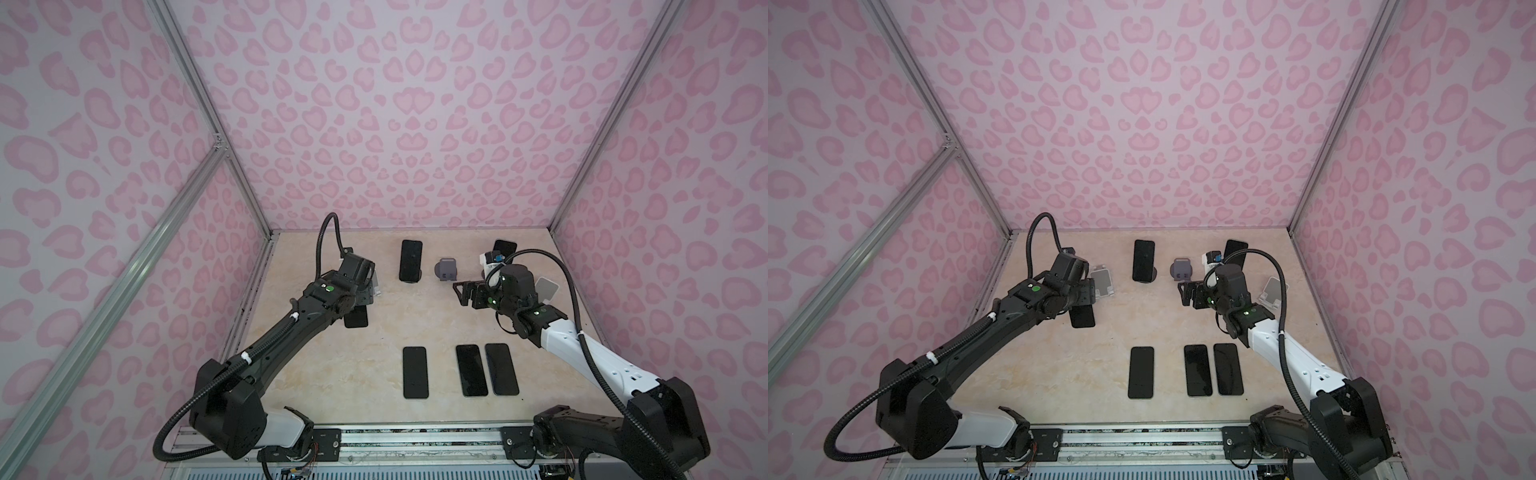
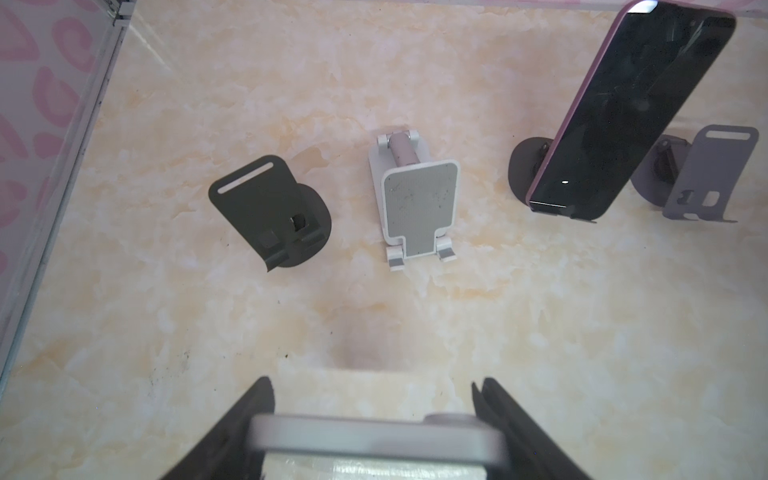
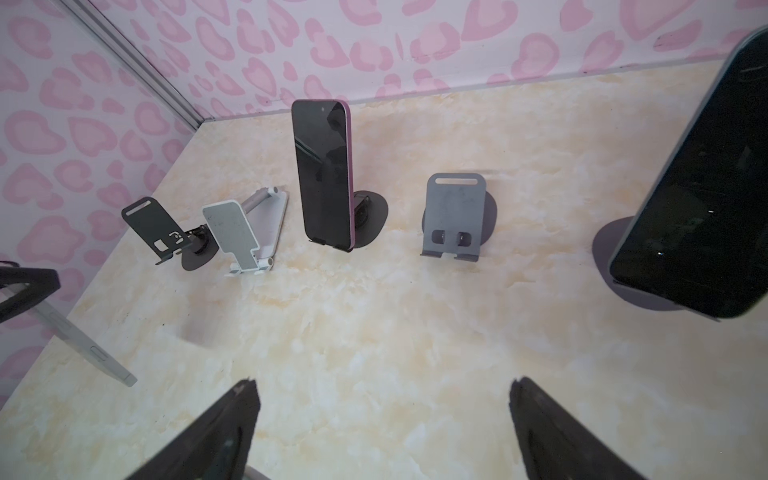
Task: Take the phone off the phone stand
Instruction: 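Lift the phone off the white stand toward the robot with the left gripper, then lower the held phone onto the table beside the flat phones with the left gripper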
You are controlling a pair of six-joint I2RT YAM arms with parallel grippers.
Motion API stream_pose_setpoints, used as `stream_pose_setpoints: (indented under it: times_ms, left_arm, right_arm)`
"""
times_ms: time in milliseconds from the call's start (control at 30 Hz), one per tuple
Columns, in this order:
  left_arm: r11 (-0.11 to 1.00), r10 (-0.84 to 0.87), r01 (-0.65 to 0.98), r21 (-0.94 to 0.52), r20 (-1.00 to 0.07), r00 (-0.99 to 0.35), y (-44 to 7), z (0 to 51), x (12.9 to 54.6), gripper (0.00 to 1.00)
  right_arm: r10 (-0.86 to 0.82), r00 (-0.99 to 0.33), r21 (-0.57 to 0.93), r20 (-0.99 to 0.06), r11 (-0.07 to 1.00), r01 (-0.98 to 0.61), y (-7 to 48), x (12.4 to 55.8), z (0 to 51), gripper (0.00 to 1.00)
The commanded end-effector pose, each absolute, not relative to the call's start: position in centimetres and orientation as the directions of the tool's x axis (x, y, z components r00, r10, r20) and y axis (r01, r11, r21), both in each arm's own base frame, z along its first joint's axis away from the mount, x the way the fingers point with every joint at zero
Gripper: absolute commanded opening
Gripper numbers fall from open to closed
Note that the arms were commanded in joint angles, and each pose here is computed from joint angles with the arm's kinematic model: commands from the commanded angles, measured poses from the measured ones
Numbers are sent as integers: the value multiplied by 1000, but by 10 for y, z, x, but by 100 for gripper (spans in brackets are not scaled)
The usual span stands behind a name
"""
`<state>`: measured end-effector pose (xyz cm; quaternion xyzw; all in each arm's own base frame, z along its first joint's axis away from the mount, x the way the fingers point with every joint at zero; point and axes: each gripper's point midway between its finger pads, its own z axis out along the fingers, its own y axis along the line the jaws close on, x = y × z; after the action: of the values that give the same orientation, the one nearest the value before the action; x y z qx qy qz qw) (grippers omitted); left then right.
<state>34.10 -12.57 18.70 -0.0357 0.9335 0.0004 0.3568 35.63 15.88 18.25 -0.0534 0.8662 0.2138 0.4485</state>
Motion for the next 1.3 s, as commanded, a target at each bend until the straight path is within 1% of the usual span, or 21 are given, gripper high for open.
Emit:
stream_pose_setpoints:
  times_ms: [0,267,367,500,700,867,1000,1067,1267]
  left_arm:
    - [994,-110,-90,-65,-667,-737,-121,190,325,57]
    - [992,-126,-98,-79,-616,-778,-116,184,285,55]
    - [991,-136,-96,-98,-605,-784,-117,183,272,55]
    - [990,-138,-98,-101,-588,-797,-115,179,256,54]
    - [990,-139,-103,-96,-566,-813,-117,171,231,53]
    - [992,-122,-81,-102,-521,-844,-130,155,208,52]
    - [996,-76,-47,-72,-486,-871,-146,141,192,53]
    - [998,-64,-46,-49,-476,-877,-150,132,188,53]
    - [999,-34,-28,-19,-455,-890,-162,112,183,53]
  right_arm:
    - [123,-518,302,-846,912,-278,156,360,190,96]
    - [154,-456,286,-876,928,-237,144,351,192,95]
    - [160,-440,268,-884,943,-196,135,349,194,95]
    - [189,-387,280,-903,940,-193,130,347,204,96]
    - [222,-358,299,-907,938,-177,123,338,211,95]
    - [240,-355,320,-903,929,-185,125,335,217,94]
    - [258,-336,334,-906,923,-193,123,326,225,94]
    - [271,-315,340,-910,921,-191,121,323,226,93]
    - [269,-337,337,-902,927,-163,120,323,216,93]
